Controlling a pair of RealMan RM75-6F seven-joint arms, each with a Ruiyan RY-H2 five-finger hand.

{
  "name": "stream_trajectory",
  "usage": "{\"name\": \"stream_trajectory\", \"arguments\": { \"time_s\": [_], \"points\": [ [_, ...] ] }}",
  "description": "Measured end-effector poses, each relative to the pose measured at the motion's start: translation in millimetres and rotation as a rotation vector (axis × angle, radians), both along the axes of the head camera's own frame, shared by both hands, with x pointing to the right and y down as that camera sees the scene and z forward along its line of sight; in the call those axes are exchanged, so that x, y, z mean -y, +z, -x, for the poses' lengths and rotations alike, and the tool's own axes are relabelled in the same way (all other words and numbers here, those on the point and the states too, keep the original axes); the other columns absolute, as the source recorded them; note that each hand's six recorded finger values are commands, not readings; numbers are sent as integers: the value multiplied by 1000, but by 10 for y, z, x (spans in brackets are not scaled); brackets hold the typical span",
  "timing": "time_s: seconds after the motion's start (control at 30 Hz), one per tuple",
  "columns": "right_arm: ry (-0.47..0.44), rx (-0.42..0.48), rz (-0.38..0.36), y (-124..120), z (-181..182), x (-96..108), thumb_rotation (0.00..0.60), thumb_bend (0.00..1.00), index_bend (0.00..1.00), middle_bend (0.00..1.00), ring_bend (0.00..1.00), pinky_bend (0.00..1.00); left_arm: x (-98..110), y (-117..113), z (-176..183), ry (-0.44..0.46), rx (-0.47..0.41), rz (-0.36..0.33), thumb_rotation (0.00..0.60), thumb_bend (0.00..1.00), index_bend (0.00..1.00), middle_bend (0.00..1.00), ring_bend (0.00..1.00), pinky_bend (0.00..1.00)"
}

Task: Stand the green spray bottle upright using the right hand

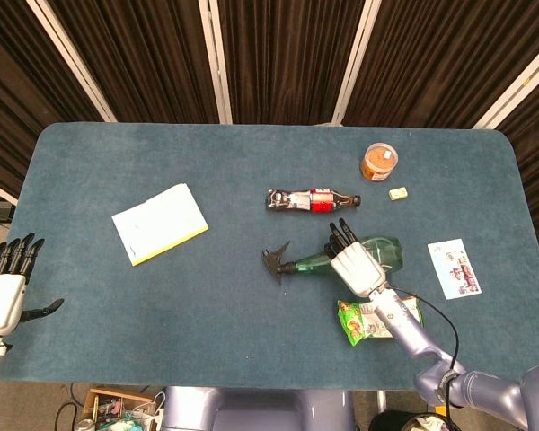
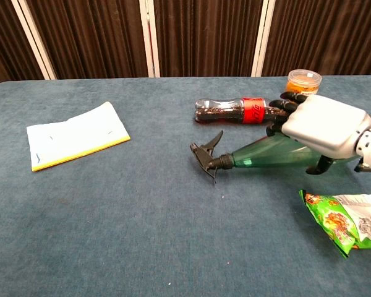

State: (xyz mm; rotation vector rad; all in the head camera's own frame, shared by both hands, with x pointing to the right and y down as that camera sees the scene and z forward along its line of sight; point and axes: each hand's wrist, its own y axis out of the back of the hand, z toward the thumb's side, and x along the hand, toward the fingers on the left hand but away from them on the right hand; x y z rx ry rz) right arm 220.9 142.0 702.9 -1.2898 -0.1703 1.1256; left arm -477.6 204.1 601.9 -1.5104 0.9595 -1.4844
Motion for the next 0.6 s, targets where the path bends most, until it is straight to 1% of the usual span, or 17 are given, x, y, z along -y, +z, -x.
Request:
{"name": "stream_trajectory", "arguments": {
  "time_s": [0.07,0.17,0.27,0.37,0.5,0.6],
  "points": [
    [4,18,-6,-35,6,-4,600,404,978,268,0,86,2,-13,-5,3,-3,-5,600,22,0,0,0,48],
    [16,50,5,-91,28,-20,600,415,978,272,0,97,1,-42,-22,11,-12,-15,600,22,0,0,0,47],
    [55,125,31,-183,53,-23,600,430,980,285,7,116,-4,-62,-34,18,-22,-20,600,21,0,0,0,47],
    [107,241,47,-311,72,6,600,450,993,321,30,152,-7,-70,-37,23,-28,-21,600,22,0,0,0,47],
    [189,445,71,-491,76,67,600,468,1000,356,58,188,-13,-87,-51,31,-36,-24,600,22,0,0,0,47],
    [238,575,98,-580,61,105,600,475,1000,370,70,196,-18,-107,-51,32,-41,-30,600,22,0,0,0,48]
  ]
}}
